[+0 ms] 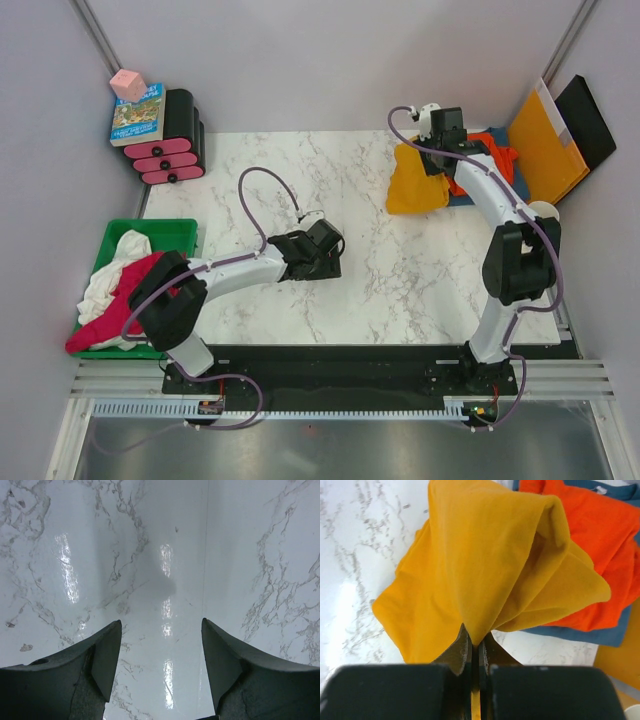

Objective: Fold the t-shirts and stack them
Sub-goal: Neatly place the folded tshirt to the corner

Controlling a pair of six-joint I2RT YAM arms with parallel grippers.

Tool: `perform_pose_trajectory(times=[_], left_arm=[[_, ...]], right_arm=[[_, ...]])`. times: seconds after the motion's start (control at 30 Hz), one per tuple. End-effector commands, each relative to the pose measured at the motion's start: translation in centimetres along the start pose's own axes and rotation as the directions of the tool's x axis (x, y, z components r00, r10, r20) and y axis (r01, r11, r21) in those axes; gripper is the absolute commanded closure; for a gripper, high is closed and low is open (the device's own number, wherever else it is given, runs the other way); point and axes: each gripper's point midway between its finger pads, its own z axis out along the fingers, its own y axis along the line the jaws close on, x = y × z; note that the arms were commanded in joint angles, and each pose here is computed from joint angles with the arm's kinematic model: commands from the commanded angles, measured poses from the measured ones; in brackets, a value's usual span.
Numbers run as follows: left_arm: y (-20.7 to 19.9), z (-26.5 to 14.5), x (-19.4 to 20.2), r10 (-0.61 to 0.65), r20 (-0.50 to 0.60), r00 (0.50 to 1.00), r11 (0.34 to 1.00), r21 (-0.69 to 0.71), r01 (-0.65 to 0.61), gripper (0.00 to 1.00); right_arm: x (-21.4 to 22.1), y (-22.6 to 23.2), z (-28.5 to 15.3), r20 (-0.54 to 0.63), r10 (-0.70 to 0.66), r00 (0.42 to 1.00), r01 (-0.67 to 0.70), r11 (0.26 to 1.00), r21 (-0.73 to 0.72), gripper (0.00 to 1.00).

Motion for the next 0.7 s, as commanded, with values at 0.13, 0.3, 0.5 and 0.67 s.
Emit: perform_pose_trajectory(times=[0.13, 0.3, 0.5, 0.67], left_arm=[[-0.6, -0.4, 1.3, -0.039, 0.016, 0.999, 0.999, -0.024, 0.039, 0.29], [-0.8, 0.2, 2.4, -0.044, -0.005, 0.999, 0.998, -0.04, 0.043, 0.29], [-1.4, 0.7, 3.4, -0.041, -0.022, 0.999, 0.998, -0.05, 0.04, 0.29], [-1.6, 0.8, 3.8, -0.047, -0.026, 0.999, 0.997, -0.055, 0.046, 0.29]], right_arm=[[-3.8, -4.1, 2.7, 0.022, -0.128, 0.992, 0.124, 0.983, 0.136, 1.0], [-5.1, -6.0, 4.4, 0.008, -0.195, 0.981, 0.19, 0.962, 0.198, 1.0], [-5.7, -8.7, 5.1, -0.004, -0.202, 0.979, 0.197, 0.948, 0.249, 1.0], [-5.8, -10.9, 5.1, -0.015, -0.211, 0.977, 0.206, 0.936, 0.284, 1.0]])
